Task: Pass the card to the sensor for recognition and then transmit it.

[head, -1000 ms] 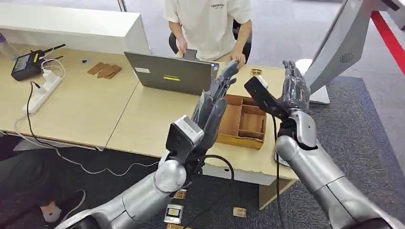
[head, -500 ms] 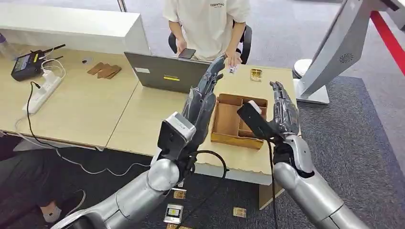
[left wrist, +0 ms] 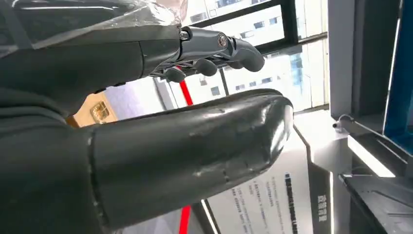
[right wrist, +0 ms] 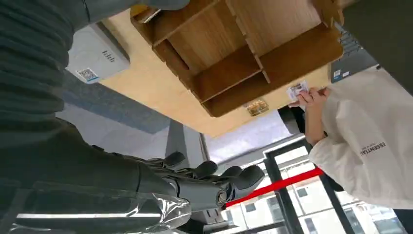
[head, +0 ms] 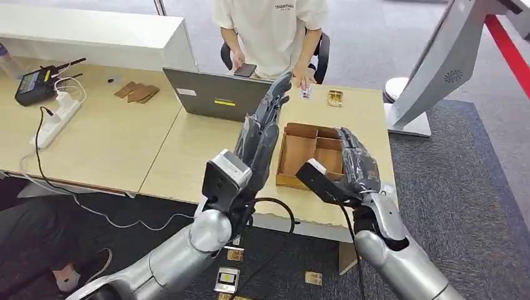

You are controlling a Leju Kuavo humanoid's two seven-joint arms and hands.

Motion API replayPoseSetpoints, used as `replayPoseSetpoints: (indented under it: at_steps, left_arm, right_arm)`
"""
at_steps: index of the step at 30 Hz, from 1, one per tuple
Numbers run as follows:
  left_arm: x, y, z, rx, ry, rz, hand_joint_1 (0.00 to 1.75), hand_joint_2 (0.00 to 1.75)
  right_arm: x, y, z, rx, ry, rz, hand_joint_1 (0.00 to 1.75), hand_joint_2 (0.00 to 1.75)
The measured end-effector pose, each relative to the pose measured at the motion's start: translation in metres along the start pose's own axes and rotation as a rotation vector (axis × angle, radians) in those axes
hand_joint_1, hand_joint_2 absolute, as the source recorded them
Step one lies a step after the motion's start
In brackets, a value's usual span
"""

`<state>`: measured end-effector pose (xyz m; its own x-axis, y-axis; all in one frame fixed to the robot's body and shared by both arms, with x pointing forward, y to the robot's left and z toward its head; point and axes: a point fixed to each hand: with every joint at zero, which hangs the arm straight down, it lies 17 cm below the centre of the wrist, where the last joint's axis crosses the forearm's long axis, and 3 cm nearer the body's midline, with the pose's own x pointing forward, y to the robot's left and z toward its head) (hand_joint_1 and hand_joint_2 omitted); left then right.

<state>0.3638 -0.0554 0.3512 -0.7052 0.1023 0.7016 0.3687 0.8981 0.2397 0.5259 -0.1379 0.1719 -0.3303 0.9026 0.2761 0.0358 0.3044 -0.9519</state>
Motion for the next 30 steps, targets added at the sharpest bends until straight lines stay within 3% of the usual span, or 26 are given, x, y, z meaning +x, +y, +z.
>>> replayPoseSetpoints:
  at_steps: [12,30]
  left_arm:
    - [0.006,0.007,-0.002,0.022,-0.015,0.010,0.00,0.00]
    - [0.011,0.009,-0.005,0.022,-0.023,0.031,0.00,0.00]
  right_arm:
    - [0.015,0.022,0.004,0.039,-0.041,0.052,0.00,1.75]
    - [0.000,0.055,0.012,0.113,0.002,0.134,0.00,1.75]
